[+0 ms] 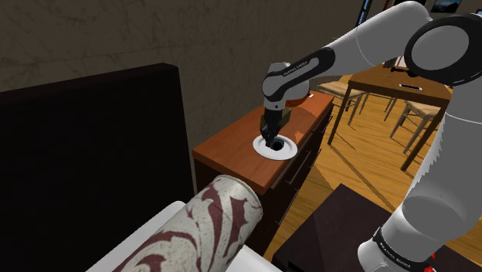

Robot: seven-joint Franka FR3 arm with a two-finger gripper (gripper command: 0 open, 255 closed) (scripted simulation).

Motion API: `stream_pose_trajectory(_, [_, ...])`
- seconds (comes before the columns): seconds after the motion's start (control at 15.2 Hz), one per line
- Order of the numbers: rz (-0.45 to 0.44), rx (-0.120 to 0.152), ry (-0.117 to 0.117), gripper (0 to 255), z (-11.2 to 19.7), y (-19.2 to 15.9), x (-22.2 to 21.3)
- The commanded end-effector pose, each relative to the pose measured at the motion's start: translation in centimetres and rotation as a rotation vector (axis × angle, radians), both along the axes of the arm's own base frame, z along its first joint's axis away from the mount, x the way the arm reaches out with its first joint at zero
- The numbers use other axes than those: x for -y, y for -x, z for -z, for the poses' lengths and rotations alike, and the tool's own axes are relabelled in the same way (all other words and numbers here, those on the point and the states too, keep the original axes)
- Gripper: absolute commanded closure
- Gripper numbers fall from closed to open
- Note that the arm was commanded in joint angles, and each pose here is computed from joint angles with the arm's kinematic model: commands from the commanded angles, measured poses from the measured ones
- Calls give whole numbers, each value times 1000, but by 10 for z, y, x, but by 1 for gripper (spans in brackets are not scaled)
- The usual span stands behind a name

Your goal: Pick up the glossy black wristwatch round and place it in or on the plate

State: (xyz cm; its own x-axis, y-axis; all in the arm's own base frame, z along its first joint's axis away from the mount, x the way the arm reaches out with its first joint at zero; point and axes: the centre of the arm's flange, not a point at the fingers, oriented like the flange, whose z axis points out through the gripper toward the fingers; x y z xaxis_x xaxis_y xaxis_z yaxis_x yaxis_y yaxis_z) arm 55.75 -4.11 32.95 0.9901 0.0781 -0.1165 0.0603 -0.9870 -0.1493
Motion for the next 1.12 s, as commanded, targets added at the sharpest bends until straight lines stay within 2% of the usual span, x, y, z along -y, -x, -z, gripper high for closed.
stream_pose_trajectory(0.0, [0, 0, 0, 255, 0, 0, 0])
stream_pose_trajectory(0.13, [0, 0, 0, 255, 0, 0, 0])
stream_pose_trajectory(0.2, [0, 0, 0, 0, 0, 0, 0])
stream_pose_trajectory(0.53, [0, 0, 0, 0, 0, 0, 0])
stream_pose_trajectory(0.79, [0, 0, 0, 0, -49, -6, 7])
stream_pose_trajectory(1.06, [0, 0, 0, 0, -49, -6, 7])
